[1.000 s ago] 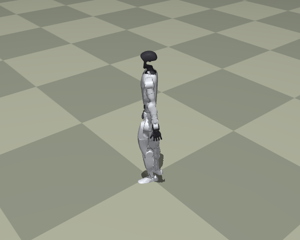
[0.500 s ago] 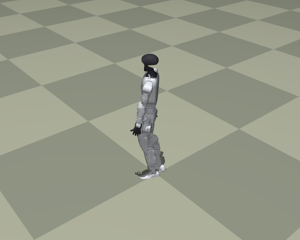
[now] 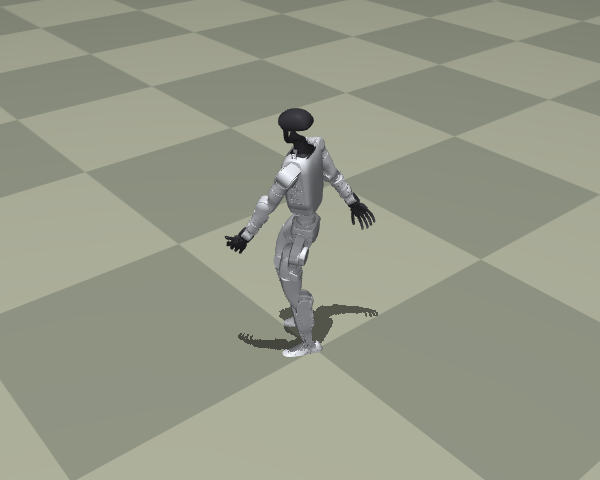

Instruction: Upper body actions

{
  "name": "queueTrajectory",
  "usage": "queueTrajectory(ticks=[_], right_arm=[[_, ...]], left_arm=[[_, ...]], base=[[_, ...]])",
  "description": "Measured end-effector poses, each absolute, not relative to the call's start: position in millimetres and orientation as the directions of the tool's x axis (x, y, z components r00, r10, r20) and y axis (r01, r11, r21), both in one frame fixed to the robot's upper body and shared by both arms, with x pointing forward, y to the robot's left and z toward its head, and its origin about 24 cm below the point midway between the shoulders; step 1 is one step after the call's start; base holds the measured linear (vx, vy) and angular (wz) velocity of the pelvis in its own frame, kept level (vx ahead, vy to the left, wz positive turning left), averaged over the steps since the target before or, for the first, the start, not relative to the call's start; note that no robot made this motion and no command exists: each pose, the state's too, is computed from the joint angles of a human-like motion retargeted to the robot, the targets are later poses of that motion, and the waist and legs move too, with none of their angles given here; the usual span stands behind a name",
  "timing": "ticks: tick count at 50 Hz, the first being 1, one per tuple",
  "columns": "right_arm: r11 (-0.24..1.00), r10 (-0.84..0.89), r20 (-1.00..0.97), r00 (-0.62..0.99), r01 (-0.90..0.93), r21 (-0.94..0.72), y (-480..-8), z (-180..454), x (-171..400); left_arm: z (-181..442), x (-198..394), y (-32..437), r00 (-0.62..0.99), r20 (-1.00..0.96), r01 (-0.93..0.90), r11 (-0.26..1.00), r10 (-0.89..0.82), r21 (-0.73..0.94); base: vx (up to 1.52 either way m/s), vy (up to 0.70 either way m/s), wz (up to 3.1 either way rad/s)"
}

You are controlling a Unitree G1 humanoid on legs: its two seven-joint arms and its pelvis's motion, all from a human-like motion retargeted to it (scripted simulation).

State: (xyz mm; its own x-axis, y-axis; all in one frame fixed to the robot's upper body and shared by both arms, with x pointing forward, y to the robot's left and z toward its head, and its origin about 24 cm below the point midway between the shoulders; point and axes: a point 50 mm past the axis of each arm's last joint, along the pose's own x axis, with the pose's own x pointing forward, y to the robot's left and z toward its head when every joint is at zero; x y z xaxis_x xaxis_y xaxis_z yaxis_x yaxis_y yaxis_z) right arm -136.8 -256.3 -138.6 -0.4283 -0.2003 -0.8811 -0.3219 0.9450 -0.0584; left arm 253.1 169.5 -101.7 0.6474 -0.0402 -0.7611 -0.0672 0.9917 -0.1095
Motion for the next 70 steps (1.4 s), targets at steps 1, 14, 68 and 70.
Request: queueTrajectory(ticks=[1, 14, 68, 70], right_arm=[[0.942, -0.199, -0.886, -0.418, -0.333, -0.055, -255, -140, -133], [0.881, -0.047, -0.993, -0.112, -0.473, 0.011, -217, -173, -40], [0.661, 0.209, -0.874, 0.438, -0.722, -0.204, -139, -130, 209], [0.627, 0.184, -0.912, 0.367, -0.758, -0.178, -143, -142, 184]], left_arm=[[-105, 248, 171, 0.636, -0.771, -0.063, 0.993, -0.039, -0.103], [-168, 92, 182, 0.135, -0.989, 0.046, 0.997, -0.068, -0.063], [-141, -158, 204, -0.462, -0.884, -0.123, 0.992, -0.074, -0.019], [-143, -155, 206, -0.442, -0.895, -0.142, 0.99, -0.063, 0.0]], base=[[0.05, -0.07, -0.27], [0.07, -0.11, -0.21], [-0.03, -0.07, 0.1], [0.17, 0.12, 0.1]])
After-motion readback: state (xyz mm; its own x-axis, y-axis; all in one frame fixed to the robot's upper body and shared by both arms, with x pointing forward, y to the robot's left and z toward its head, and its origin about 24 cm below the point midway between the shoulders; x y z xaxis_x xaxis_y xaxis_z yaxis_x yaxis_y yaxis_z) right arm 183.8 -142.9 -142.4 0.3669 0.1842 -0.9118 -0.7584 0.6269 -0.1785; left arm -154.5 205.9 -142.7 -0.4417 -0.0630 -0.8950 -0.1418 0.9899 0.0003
